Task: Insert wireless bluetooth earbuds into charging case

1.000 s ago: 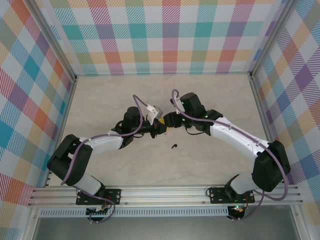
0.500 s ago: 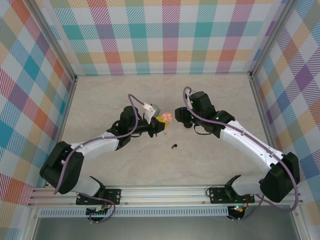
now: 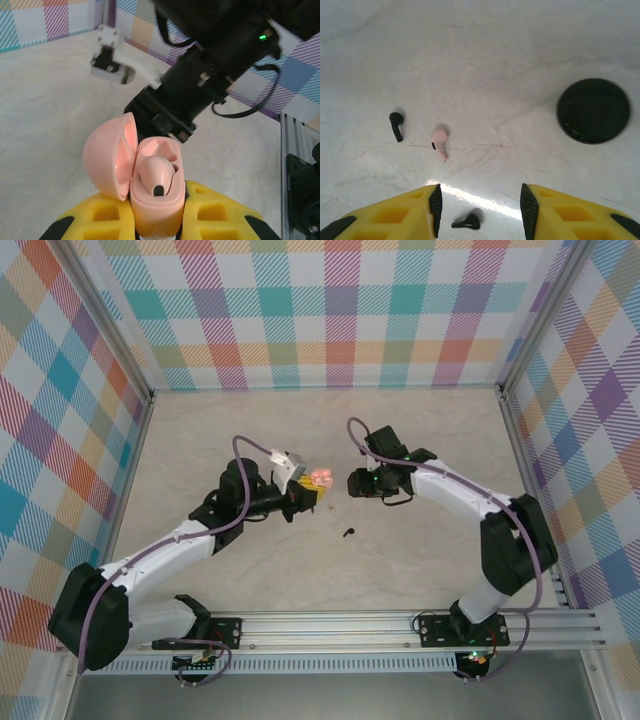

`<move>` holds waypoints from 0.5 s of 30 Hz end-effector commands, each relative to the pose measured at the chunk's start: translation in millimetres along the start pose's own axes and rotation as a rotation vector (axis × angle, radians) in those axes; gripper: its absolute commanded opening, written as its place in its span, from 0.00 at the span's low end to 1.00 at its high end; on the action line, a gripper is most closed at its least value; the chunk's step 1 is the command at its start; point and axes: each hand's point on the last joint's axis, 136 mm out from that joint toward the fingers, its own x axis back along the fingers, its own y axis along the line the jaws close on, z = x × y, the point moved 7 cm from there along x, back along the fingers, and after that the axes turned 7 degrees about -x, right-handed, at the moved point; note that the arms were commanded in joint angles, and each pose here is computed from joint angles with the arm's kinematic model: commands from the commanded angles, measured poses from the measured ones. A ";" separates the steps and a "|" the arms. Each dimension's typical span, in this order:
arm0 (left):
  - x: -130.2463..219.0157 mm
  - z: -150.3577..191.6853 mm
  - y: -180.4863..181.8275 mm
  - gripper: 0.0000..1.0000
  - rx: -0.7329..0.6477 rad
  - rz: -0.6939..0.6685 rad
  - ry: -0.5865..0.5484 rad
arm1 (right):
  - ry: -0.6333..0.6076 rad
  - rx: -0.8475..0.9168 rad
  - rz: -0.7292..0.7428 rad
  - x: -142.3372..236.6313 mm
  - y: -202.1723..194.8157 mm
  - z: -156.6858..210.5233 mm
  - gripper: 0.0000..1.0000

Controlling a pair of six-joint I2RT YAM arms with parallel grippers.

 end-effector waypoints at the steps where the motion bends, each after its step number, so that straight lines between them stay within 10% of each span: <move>1: 8.5 5.5 -7.6 0.13 0.019 -0.009 0.016 | 0.064 0.019 -0.102 -10.3 15.8 -5.2 0.48; 15: 30.8 9.2 -16.3 0.14 0.022 -0.047 -0.004 | 0.241 0.041 -0.065 -65.2 32.6 -6.4 0.48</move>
